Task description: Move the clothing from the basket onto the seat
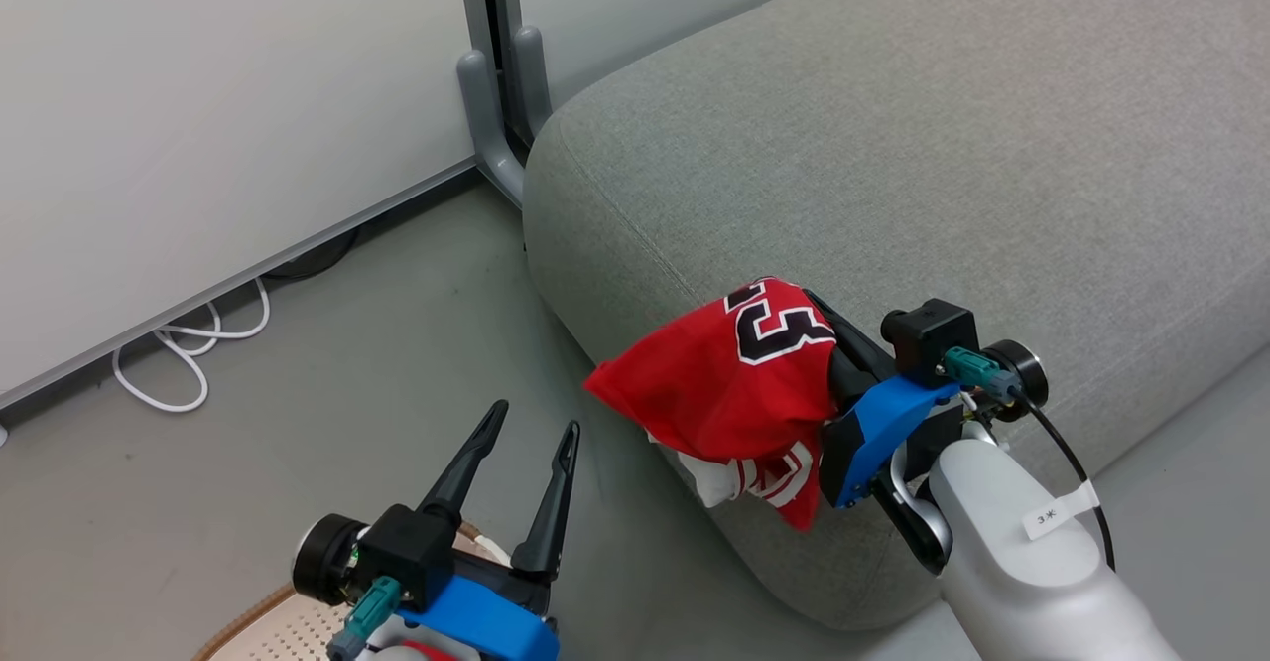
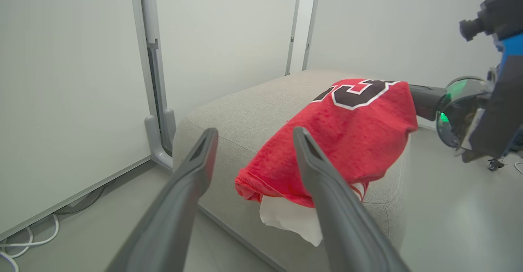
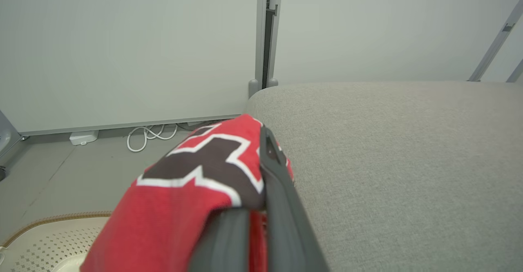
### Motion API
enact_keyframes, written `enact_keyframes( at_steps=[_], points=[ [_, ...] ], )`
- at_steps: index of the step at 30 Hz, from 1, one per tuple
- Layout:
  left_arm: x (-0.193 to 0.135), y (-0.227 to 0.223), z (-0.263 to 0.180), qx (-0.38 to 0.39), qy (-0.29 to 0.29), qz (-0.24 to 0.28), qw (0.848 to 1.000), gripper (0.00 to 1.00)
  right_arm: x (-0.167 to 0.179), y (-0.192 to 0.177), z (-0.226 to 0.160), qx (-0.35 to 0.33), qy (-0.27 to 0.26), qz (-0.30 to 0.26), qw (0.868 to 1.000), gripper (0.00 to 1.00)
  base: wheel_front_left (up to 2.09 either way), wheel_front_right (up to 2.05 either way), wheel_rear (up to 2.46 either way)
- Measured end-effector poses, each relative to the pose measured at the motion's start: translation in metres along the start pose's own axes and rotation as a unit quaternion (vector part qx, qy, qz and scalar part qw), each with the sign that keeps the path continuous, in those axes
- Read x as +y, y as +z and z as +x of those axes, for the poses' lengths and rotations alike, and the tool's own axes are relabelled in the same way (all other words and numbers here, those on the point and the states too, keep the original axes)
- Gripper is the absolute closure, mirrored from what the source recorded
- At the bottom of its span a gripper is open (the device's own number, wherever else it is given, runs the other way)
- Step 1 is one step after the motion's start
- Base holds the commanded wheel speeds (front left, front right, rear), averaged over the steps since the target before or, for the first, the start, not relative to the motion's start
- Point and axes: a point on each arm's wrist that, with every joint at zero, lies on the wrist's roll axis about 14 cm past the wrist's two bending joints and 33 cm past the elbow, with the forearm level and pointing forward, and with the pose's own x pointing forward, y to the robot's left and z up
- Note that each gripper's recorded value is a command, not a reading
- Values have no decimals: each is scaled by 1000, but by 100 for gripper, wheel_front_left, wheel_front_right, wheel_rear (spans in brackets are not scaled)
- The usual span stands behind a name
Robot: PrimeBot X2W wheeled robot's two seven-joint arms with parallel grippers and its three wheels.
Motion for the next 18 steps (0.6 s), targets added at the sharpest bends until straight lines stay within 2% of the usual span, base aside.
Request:
enact_keyframes(
  at_steps=[18],
  points=[
    [6,-6,3,7,-5,0,1000,0,-5,-2,3,0,-16,22,1000,100,0,0,0]
  ],
)
